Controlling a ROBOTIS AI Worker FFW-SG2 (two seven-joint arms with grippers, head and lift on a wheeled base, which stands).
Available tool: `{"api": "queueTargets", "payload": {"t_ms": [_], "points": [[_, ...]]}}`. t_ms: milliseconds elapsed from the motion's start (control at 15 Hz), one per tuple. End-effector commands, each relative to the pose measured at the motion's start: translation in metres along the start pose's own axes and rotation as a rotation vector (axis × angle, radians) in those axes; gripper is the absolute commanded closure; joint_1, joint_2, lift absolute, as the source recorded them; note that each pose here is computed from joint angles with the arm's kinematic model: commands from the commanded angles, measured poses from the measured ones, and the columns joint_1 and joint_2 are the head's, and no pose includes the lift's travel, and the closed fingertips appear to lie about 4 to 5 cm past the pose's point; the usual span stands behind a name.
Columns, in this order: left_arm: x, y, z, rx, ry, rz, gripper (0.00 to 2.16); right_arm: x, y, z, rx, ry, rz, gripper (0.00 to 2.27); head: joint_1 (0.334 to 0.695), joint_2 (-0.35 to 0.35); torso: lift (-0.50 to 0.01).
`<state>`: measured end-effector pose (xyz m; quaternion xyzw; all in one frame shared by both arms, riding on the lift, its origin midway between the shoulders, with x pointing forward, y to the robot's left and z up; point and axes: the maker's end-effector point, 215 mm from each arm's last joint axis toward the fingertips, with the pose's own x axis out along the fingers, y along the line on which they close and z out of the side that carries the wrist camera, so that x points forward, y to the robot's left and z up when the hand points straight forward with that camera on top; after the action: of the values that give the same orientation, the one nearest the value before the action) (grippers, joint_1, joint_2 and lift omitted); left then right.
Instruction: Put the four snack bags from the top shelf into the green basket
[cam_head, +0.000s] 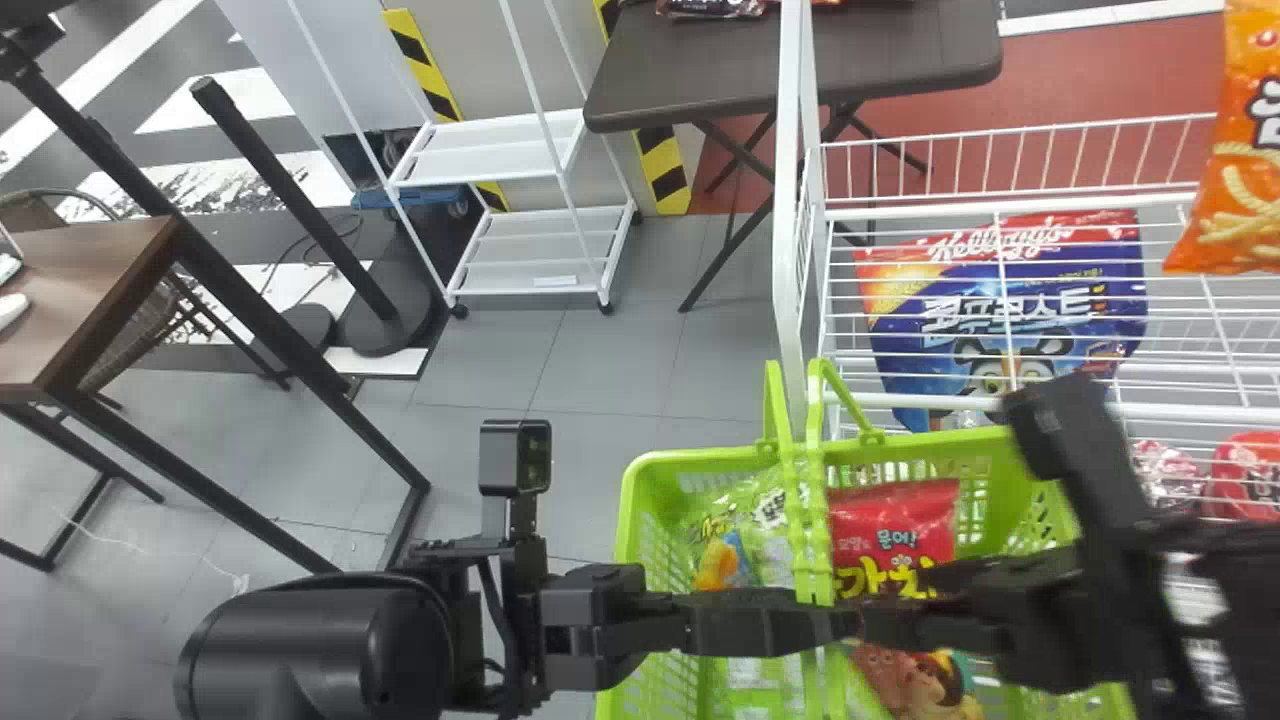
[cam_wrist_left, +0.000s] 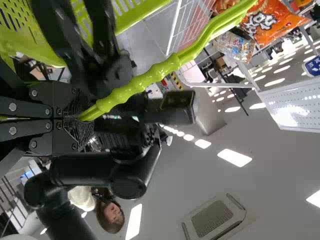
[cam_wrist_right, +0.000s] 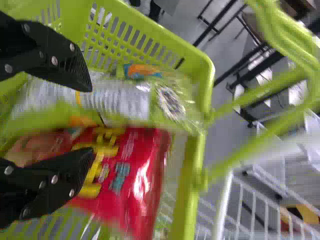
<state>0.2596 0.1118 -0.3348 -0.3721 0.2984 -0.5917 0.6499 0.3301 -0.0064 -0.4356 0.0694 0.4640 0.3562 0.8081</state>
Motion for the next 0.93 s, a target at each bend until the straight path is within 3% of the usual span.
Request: {"api": "queueTargets", "payload": {"t_ms": [0, 267, 400, 667, 867], "points": [[-0.002, -0.002, 0.001, -0.001, 0.000, -0.007, 2.15, -0.057, -0.059, 0.036, 0.092, -0.152, -0.072, 0.07, 0.695, 0.220, -0.004], [-0.004, -0.005, -0.002, 0.000, 0.001, -0.002, 2.15, -0.139, -0.206, 0.146, 0.077, -0.575, -0.361, 0.07, 0.695, 0.017, -0.004], [-0.007, -0.005, -0.004, -0.002, 0.000, 0.004, 2.15, -0.158, -0.270, 0.172, 0.067, -0.650, -0.479, 0.07, 0.695, -0.127, -0.004], [-0.013, -0.004, -0.005, -0.009, -0.016, 0.016, 2.15, -0.159, -0.361, 0.208, 0.049, -0.719, -0.621, 0.07, 0.695, -0.231, -0.004], [-0.015, -0.001, -0.006, -0.017, -0.024, 0.020, 2.15, -0.141, -0.395, 0.231, 0.012, -0.731, -0.668, 0.07, 0.695, -0.254, -0.004]]}}
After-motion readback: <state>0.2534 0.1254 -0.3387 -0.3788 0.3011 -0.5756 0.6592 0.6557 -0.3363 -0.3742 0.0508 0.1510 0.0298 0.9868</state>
